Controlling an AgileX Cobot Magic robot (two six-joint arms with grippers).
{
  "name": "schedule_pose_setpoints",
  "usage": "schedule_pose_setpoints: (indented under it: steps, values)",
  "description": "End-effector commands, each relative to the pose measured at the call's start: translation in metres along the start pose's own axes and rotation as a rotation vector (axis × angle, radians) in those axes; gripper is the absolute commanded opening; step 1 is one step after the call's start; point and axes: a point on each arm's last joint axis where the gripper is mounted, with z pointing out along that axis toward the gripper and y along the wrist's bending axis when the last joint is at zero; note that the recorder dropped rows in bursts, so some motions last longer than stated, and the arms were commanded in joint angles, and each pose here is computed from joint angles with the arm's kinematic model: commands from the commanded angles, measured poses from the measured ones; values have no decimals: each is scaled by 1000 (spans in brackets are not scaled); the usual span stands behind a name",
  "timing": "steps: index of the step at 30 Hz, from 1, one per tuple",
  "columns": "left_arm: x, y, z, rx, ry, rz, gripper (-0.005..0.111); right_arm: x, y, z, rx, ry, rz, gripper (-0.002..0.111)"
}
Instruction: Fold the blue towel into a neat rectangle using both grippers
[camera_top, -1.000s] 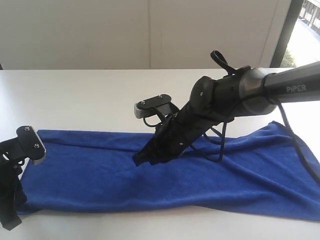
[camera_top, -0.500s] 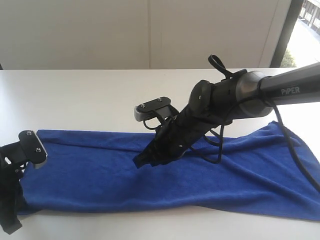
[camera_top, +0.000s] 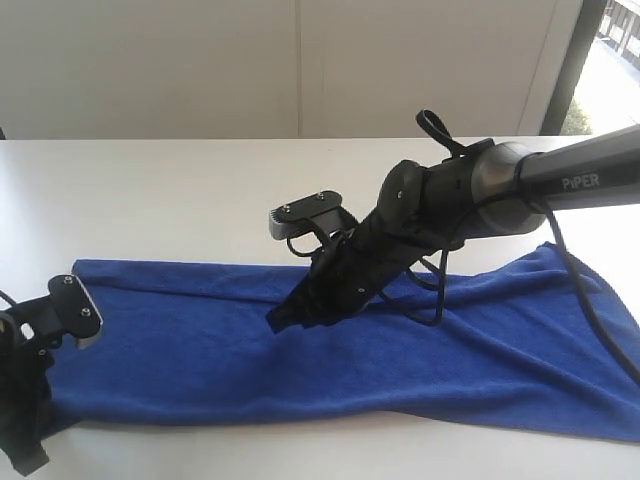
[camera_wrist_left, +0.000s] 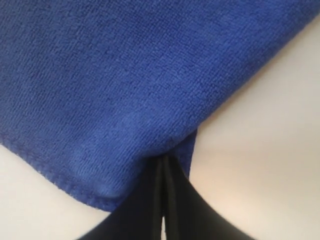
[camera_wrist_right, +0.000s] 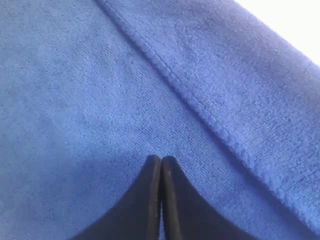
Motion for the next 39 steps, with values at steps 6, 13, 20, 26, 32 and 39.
schedule_pose_setpoints:
  steps: [6,13,20,26,32,39]
  values:
    - [21,-7,8,99,226,87,0,-3,-4,4,33,-24,-39,0]
    - [27,-10,6,139,290,97,0,3,-9,18,51,2,-52,0]
    - [31,-12,4,164,336,110,0,6,-14,28,84,1,-78,0]
    - [32,-13,4,176,351,110,0,5,-16,28,98,-9,-96,0]
    - [23,-10,-7,146,275,75,0,2,-12,18,82,-7,-104,0]
    - [5,-1,-41,79,156,44,0,-16,-2,-22,90,-101,-134,0]
